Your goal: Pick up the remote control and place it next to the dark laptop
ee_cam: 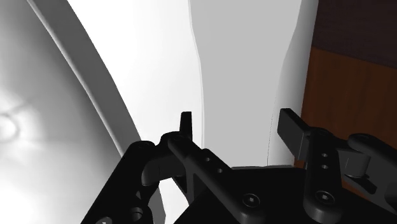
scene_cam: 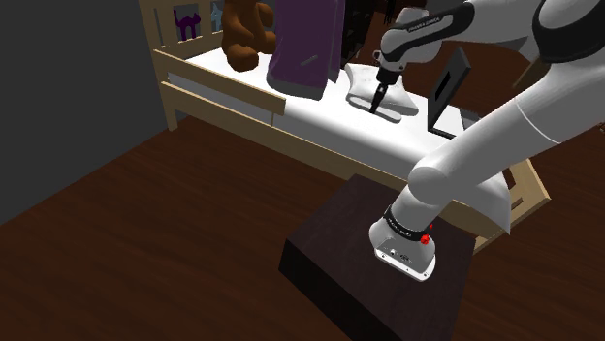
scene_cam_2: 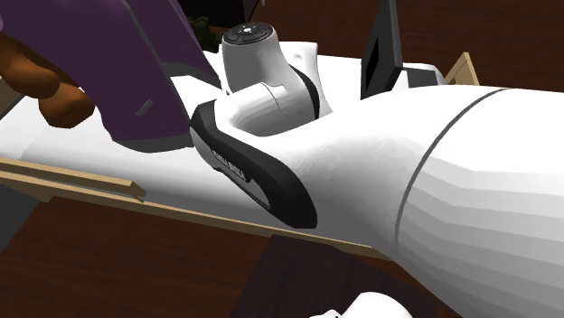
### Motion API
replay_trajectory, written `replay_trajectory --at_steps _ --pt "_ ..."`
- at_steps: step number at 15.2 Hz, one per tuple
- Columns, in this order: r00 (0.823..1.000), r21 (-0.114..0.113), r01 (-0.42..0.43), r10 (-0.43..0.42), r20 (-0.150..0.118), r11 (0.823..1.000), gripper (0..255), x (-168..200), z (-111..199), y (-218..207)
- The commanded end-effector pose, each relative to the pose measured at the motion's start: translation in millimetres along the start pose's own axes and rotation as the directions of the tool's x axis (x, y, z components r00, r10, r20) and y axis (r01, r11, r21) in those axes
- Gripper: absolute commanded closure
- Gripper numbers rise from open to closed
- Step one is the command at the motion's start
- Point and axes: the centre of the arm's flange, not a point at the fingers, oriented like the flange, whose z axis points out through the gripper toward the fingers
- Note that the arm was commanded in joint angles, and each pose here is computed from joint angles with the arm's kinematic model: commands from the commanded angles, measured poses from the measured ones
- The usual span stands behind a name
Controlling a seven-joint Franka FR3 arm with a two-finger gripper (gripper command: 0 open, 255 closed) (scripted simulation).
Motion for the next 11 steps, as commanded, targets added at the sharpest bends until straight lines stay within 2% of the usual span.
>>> replay_trajectory --at_steps 1,11 --pt "1.000 0.000 0.000 0.000 0.000 1.000 255 -1 -10 0" --pt "1.000 0.000 0.000 0.000 0.000 1.000 255 -1 -63 1"
